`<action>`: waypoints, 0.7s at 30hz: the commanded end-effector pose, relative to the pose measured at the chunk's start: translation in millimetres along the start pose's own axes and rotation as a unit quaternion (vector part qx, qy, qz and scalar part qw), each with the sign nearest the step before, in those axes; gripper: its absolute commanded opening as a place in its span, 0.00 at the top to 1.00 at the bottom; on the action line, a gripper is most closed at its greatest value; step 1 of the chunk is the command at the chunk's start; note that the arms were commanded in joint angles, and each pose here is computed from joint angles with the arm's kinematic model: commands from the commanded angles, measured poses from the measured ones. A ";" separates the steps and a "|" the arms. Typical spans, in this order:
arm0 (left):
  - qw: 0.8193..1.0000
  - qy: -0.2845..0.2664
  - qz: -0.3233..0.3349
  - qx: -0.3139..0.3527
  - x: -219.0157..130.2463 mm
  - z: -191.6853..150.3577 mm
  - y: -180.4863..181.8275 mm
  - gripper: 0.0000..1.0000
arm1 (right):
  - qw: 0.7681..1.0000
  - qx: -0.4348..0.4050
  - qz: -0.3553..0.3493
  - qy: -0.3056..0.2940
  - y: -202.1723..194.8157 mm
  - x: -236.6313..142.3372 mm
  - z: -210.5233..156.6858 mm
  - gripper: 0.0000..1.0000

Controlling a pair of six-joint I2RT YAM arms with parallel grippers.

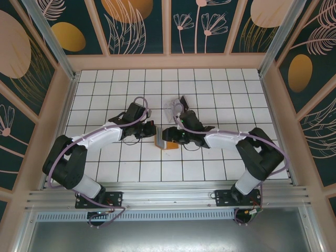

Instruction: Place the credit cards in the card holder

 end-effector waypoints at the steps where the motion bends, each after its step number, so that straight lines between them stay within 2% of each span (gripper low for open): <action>1: 1.000 -0.002 -0.005 -0.006 -6.6 3.5 -6.3 1.00 | 1.000 -0.022 0.007 -0.012 6.7 5.6 10.7 0.46; 5: 1.000 -0.001 -0.010 -0.010 -4.6 2.7 -6.1 1.00 | 0.999 -0.023 0.027 0.001 9.1 13.1 7.5 0.43; 9: 1.000 -0.009 -0.016 -0.011 -6.4 5.1 -8.6 1.00 | 1.000 -0.018 0.015 0.013 1.7 20.5 3.8 0.43; 17: 1.000 -0.002 -0.011 -0.010 -1.1 2.8 -4.5 1.00 | 1.000 -0.018 0.008 0.009 -2.7 15.1 5.1 0.61; 21: 1.000 0.001 -0.005 -0.010 3.2 -0.1 0.5 1.00 | 1.000 -0.016 0.008 0.009 -4.1 11.3 5.1 0.57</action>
Point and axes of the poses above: each hand's point on the last joint's axis, 136 mm out from that joint toward the fingers, its own x axis out along the fingers, its own y axis along the line the jaws close on, z = x × y, the point moved 4 cm from there along -x, back along the fingers, and after that the axes turned 2 degrees about -x, right-handed, at the moved point
